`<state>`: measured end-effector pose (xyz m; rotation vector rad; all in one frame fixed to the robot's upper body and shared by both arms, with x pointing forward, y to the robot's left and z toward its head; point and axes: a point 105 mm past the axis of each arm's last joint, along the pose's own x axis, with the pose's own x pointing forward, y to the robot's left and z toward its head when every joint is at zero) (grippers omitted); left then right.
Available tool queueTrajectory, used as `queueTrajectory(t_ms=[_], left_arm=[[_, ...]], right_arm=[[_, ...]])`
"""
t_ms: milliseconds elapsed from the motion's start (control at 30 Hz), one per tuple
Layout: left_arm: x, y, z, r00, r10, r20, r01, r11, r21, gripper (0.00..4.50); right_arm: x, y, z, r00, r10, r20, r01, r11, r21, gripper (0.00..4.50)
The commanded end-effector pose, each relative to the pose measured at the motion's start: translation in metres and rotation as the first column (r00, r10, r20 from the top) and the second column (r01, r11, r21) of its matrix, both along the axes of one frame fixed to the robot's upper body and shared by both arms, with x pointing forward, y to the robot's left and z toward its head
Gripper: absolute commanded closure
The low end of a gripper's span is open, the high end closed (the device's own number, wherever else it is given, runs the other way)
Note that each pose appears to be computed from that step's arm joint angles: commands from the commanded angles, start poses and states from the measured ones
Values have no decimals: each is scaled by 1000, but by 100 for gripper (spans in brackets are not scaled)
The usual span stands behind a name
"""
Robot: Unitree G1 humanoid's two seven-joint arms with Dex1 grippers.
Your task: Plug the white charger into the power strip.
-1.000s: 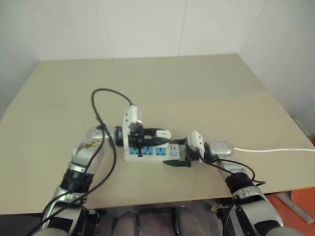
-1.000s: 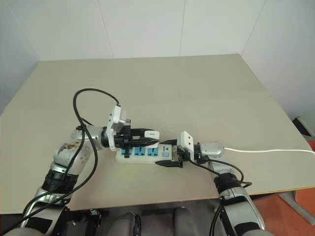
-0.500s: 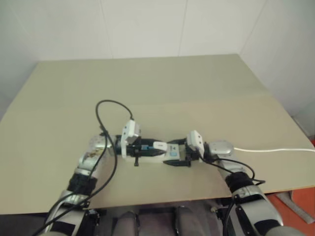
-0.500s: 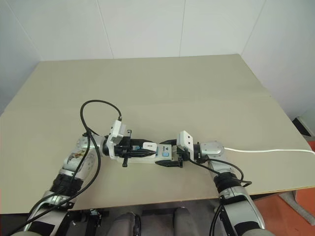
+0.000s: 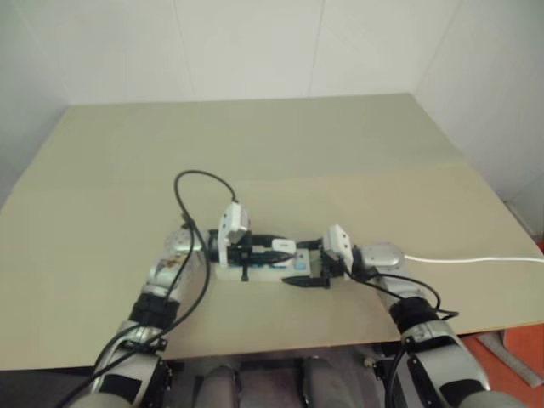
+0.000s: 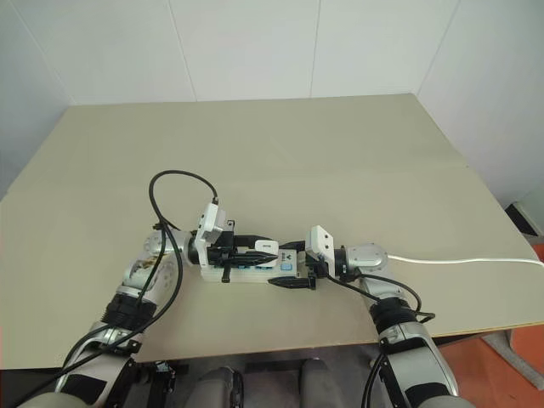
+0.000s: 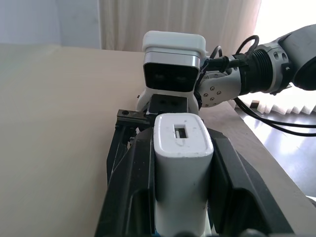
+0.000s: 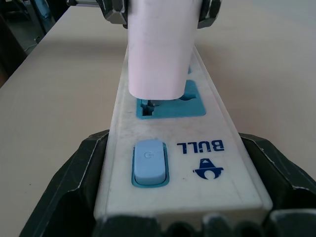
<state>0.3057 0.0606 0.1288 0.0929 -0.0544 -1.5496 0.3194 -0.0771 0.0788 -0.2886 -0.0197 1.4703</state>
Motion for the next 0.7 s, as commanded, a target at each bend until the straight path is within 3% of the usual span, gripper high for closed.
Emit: queueTrajectory(t_ms=[33,700], left_arm=[[-2,-2,0,999,-33,14,33,999,18,349],[3,25,-22,999,2,-33,2,993,115,349]], right_arm=[[-1,5,-3,1000,-5,-12,5,1000,-4,106],[1,1,-2,1000,-21,-13,21,1000,-12,106]])
